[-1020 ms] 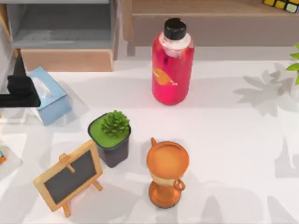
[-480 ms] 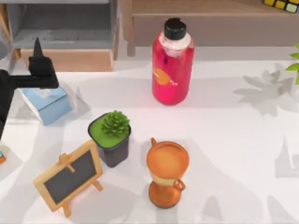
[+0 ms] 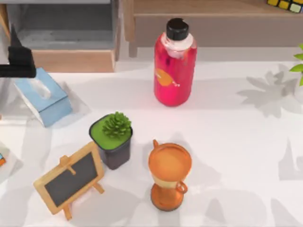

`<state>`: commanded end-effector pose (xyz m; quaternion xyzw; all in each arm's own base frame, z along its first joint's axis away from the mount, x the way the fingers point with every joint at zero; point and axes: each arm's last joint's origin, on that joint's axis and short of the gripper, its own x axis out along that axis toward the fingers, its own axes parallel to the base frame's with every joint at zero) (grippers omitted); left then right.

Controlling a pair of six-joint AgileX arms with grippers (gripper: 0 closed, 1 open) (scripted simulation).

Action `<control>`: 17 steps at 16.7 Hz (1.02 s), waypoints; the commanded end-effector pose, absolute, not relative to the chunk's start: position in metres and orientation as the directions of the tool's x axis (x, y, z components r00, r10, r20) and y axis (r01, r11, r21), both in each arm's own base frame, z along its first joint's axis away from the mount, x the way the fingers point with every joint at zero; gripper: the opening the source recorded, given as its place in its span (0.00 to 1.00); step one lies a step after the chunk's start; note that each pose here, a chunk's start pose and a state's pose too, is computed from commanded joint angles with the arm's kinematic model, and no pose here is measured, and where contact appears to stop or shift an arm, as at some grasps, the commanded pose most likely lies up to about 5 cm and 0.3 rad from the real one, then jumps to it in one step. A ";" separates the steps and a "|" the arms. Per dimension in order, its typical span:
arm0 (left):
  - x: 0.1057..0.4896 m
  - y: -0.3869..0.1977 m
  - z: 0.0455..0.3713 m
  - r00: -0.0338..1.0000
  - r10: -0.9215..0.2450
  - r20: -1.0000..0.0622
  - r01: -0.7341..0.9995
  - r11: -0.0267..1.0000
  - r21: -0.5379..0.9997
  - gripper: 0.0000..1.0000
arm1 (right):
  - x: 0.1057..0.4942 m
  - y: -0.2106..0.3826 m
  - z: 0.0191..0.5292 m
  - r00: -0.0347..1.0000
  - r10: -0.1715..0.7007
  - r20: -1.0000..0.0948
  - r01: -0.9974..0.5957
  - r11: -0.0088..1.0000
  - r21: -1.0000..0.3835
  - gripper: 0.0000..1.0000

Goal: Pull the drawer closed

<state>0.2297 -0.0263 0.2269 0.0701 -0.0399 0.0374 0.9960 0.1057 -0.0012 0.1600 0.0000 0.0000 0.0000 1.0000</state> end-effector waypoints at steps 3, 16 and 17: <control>0.241 0.010 0.230 0.976 0.130 0.172 -0.181 0.928 0.326 1.00 | 0.106 -0.001 0.160 1.000 0.000 0.000 0.000 1.000 0.000 1.00; 0.228 0.173 0.131 0.988 0.108 0.113 -0.120 0.063 0.991 1.00 | 0.106 -0.001 0.160 1.000 0.000 0.000 0.000 1.000 0.000 1.00; 0.227 0.176 0.121 0.994 0.076 0.082 -0.084 0.034 0.996 1.00 | 0.106 -0.001 0.160 1.000 0.000 0.000 0.000 1.000 0.000 1.00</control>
